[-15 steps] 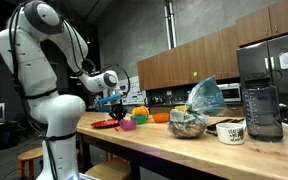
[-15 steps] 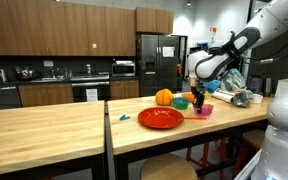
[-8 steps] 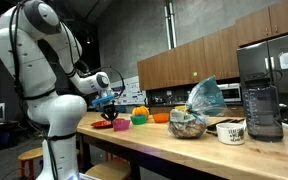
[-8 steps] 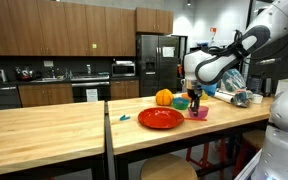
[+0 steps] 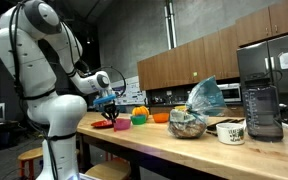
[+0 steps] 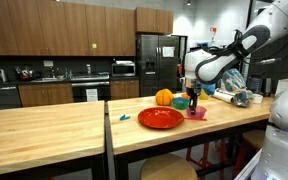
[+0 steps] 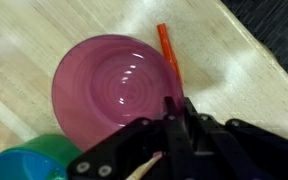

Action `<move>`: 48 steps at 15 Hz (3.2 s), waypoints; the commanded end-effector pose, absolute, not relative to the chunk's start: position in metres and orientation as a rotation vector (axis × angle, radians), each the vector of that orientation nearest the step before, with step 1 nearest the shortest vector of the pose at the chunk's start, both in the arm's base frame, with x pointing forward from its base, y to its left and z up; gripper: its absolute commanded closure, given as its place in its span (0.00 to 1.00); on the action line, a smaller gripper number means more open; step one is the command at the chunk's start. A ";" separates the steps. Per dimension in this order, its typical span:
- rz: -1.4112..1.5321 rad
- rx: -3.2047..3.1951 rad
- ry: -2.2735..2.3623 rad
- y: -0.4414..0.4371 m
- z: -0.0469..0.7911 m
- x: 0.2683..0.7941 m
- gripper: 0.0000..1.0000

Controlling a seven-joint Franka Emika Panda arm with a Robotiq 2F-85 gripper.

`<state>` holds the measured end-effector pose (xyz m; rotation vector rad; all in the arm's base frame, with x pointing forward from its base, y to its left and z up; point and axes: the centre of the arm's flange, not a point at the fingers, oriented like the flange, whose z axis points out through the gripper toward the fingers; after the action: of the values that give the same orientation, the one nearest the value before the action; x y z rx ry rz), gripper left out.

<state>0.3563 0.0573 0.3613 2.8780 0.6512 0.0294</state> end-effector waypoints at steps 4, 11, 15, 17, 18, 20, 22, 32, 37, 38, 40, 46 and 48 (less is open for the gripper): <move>0.083 2.850 0.629 0.044 0.379 0.355 0.38; 0.155 2.822 0.614 0.054 0.400 0.362 0.00; 0.229 2.829 0.534 0.064 0.417 0.386 0.00; 0.248 2.825 0.524 0.065 0.427 0.395 0.00; 0.246 2.838 0.557 0.064 0.420 0.380 0.00; 0.259 2.838 0.548 0.065 0.426 0.386 0.00; 0.256 2.840 0.543 0.065 0.425 0.388 0.00; 0.268 2.872 0.402 0.055 0.419 0.399 0.00; 0.294 2.887 0.173 0.035 0.418 0.424 0.00; 0.307 2.902 0.122 0.032 0.418 0.428 0.00; 0.316 2.934 0.004 0.028 0.418 0.438 0.00; 0.341 2.926 -0.451 0.023 0.405 0.462 0.00; 0.351 2.907 -0.558 0.020 0.402 0.470 0.00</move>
<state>0.4512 0.0212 0.4062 2.9334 -0.4047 0.3303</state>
